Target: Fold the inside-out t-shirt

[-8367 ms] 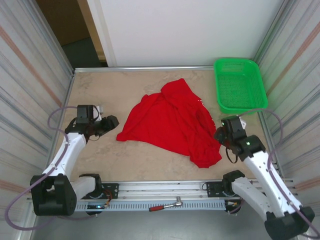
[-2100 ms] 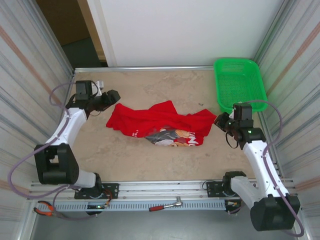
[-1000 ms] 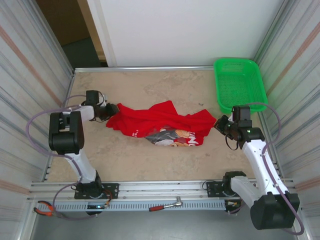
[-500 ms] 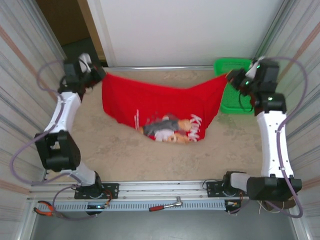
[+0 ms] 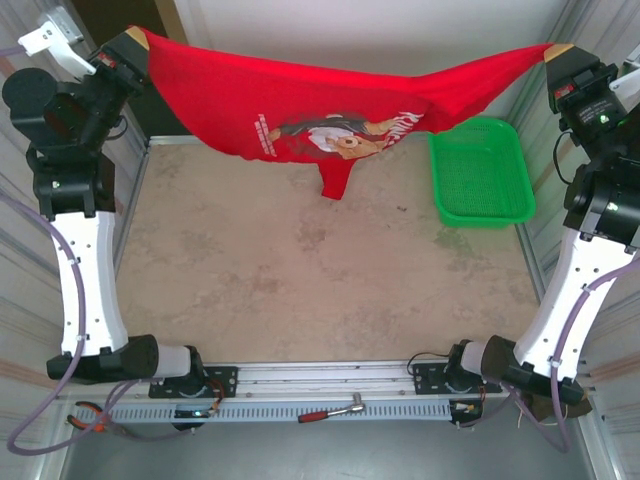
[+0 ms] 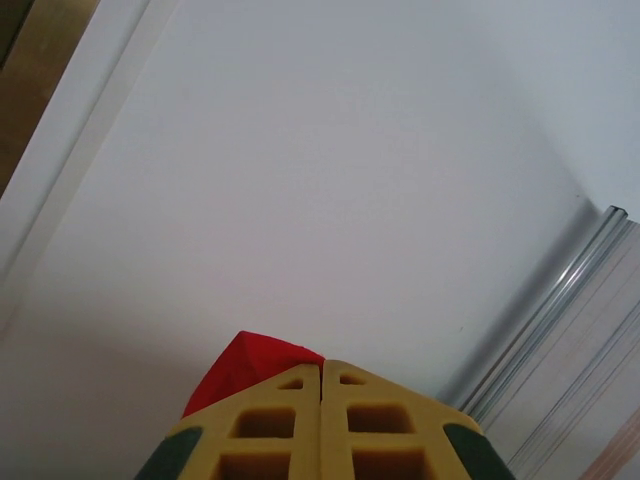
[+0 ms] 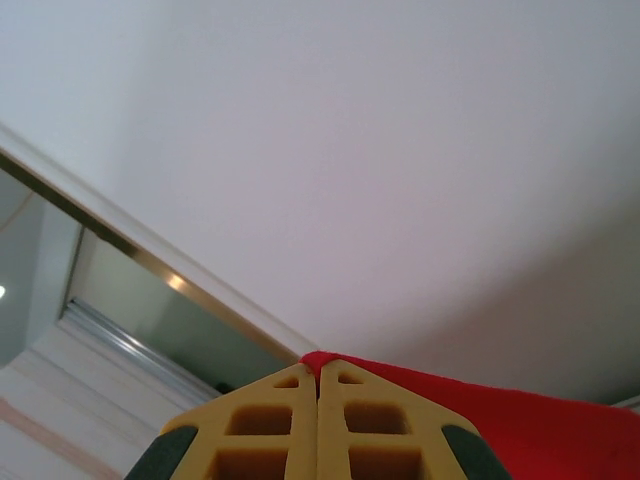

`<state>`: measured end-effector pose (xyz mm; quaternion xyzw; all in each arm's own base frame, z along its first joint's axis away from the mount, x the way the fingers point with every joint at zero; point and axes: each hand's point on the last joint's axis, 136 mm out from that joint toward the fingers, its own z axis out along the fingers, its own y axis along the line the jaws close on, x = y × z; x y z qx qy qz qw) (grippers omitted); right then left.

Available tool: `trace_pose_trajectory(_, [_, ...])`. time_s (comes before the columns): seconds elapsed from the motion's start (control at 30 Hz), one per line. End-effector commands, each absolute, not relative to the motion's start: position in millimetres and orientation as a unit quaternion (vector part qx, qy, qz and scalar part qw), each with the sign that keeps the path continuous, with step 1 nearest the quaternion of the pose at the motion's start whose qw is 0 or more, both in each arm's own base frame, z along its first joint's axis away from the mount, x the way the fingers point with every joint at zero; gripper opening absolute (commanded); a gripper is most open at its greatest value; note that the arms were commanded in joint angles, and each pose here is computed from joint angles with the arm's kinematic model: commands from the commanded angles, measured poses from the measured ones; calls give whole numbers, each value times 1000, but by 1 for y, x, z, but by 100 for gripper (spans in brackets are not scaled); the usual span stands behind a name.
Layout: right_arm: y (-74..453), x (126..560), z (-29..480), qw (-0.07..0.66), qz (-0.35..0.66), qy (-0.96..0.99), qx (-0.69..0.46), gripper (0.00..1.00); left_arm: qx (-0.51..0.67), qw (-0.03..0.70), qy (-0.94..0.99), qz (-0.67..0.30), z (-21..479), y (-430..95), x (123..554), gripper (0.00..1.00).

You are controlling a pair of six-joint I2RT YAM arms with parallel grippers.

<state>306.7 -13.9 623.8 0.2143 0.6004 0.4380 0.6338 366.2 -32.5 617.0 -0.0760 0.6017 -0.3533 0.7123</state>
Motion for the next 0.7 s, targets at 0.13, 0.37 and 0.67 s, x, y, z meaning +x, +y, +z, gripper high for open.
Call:
trace_pose_trajectory(0.13, [4, 233, 688, 717, 425, 530, 158, 0, -88, 749, 552, -357, 644, -24, 325, 0])
trace_pose_trajectory(0.37, [-16, 284, 663, 680, 436, 555, 199, 0, -132, 713, 617, -305, 604, 3, 377, 0])
trace_pose_trajectory(0.67, [-7, 387, 556, 552, 466, 645, 249, 0, -173, 564, 716, -375, 488, -4, 474, 0])
